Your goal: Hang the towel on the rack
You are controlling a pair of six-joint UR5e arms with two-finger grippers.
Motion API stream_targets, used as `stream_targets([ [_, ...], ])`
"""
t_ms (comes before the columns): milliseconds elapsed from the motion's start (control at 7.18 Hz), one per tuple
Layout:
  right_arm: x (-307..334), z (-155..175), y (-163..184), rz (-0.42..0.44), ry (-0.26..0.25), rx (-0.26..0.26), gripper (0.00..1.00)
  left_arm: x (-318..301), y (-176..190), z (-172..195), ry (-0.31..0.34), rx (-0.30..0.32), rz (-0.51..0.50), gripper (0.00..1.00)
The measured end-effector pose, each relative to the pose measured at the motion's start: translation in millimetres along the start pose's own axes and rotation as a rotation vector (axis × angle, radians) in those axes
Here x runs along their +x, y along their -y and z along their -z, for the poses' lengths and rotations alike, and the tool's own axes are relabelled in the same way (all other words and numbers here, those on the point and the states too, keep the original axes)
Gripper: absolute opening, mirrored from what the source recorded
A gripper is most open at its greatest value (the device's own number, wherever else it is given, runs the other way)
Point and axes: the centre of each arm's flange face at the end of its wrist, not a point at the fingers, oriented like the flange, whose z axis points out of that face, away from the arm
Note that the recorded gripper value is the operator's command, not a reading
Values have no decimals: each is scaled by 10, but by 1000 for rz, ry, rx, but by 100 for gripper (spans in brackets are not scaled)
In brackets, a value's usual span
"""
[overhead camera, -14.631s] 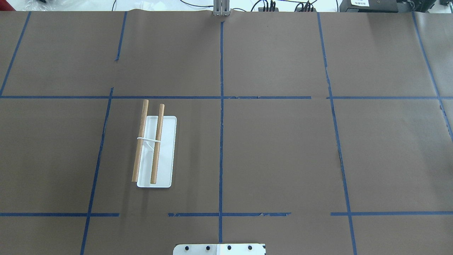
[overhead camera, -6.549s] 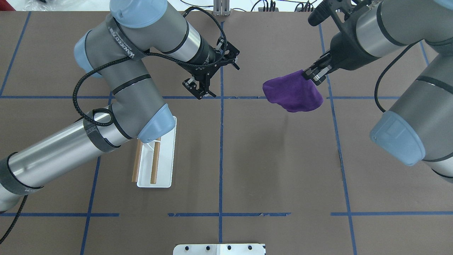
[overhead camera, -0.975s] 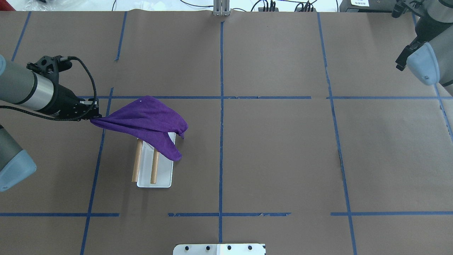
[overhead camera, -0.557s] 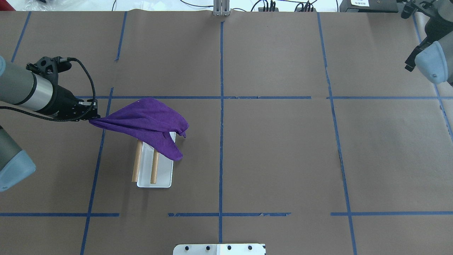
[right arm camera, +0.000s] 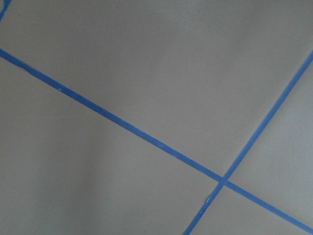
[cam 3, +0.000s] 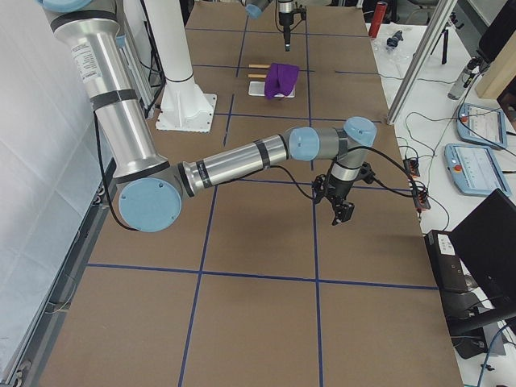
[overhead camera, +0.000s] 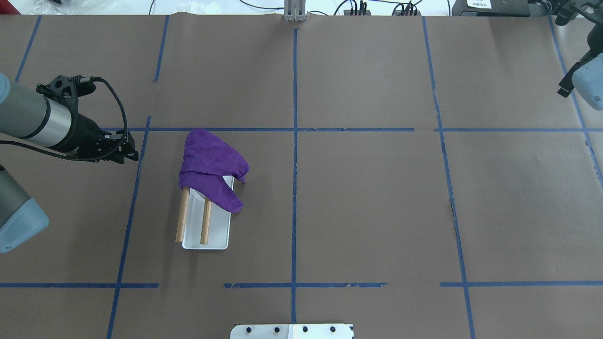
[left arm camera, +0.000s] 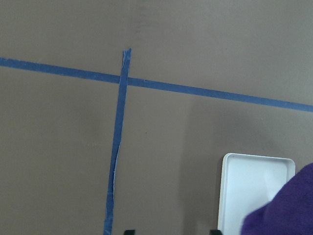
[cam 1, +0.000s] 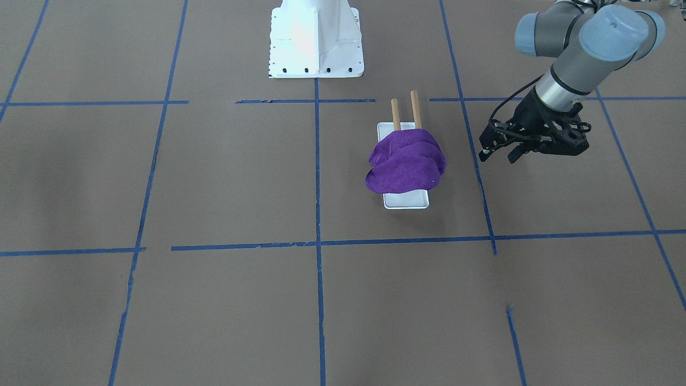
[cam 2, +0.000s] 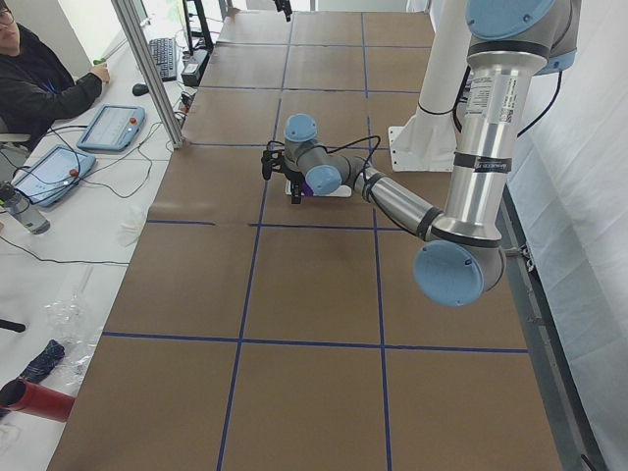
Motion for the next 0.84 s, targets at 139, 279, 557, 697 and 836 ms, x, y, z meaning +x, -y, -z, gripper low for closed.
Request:
stream_targets([
  [139, 199, -39, -228, -48, 5, -5, 100, -271, 61, 97, 28, 14, -75, 100],
  [279, 395, -122, -507, -101, 15, -16, 100, -609, 153, 237, 73, 26, -166, 100],
  [557, 646, -325, -998, -191, 61, -30, 100, -1320, 449, 673, 199, 11, -350, 100],
  [697, 737, -407, -1210, -225, 80, -21, 100, -1753, 585, 939, 256, -8, -423, 100],
  [836, 808, -486, -1401, -253, 87, 3, 100, -2239, 660, 1173, 299, -22, -466, 100],
])
